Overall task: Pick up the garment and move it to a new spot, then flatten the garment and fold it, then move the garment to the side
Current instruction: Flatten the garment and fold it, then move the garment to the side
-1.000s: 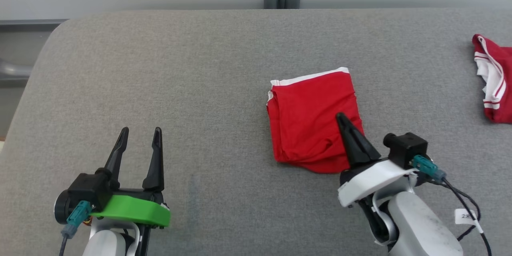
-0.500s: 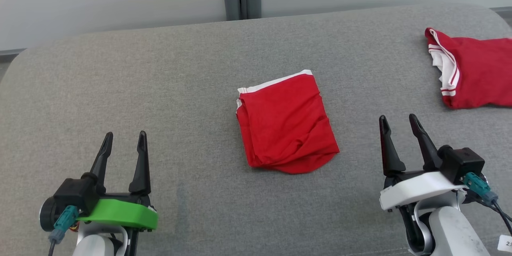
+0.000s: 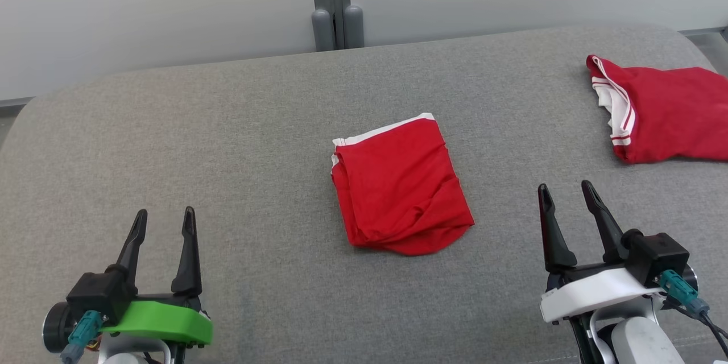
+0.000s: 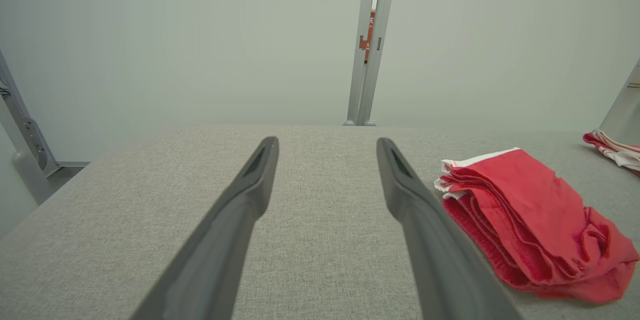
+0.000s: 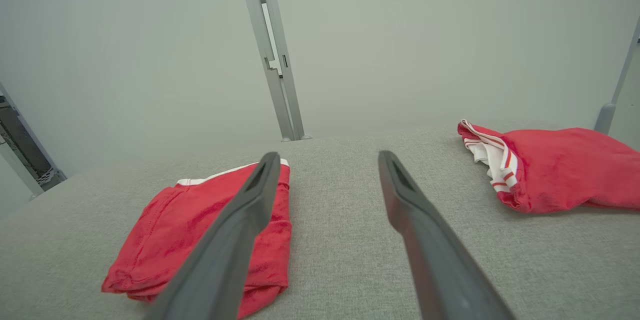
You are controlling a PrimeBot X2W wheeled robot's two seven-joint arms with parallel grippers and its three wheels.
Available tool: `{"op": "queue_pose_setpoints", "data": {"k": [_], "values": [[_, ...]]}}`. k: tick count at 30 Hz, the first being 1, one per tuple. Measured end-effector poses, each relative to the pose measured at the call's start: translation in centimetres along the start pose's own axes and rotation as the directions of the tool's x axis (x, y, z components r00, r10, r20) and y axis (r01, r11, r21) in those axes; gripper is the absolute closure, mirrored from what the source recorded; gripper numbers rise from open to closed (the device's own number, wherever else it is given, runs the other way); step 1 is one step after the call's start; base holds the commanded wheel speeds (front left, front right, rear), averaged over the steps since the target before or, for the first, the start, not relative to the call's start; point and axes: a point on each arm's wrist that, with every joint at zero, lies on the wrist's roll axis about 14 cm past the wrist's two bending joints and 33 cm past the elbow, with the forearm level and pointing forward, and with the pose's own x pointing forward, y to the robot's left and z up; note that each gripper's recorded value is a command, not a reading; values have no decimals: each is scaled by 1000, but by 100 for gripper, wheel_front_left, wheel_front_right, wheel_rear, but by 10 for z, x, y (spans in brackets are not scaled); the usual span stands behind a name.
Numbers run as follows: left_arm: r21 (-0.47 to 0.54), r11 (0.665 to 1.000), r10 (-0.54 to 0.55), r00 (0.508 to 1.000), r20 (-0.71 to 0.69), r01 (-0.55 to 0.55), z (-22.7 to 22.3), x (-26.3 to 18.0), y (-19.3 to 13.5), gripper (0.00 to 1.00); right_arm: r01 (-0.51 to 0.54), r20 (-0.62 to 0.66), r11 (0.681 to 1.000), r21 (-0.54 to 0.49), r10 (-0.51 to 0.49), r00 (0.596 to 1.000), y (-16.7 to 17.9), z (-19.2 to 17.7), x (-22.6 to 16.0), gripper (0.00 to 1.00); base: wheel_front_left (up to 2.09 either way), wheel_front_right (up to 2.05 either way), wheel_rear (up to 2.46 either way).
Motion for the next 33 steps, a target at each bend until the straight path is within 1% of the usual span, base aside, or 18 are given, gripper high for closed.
{"op": "queue_pose_setpoints", "data": {"k": [12, 27, 33], "values": [[44, 997, 56, 998, 21, -57, 11, -19, 23, 0, -25, 1, 1000, -9, 25, 1000, 8, 2, -6, 0, 0, 0, 0], [46, 998, 30, 999, 31, -31, 21, -24, 21, 0, -43, 2, 999, -11, 43, 999, 13, 2, -6, 0, 0, 0, 0], [31, 999, 39, 999, 32, -40, 22, -28, 25, 0, -49, 1, 999, -12, 49, 999, 15, 2, -6, 0, 0, 0, 0]]}}
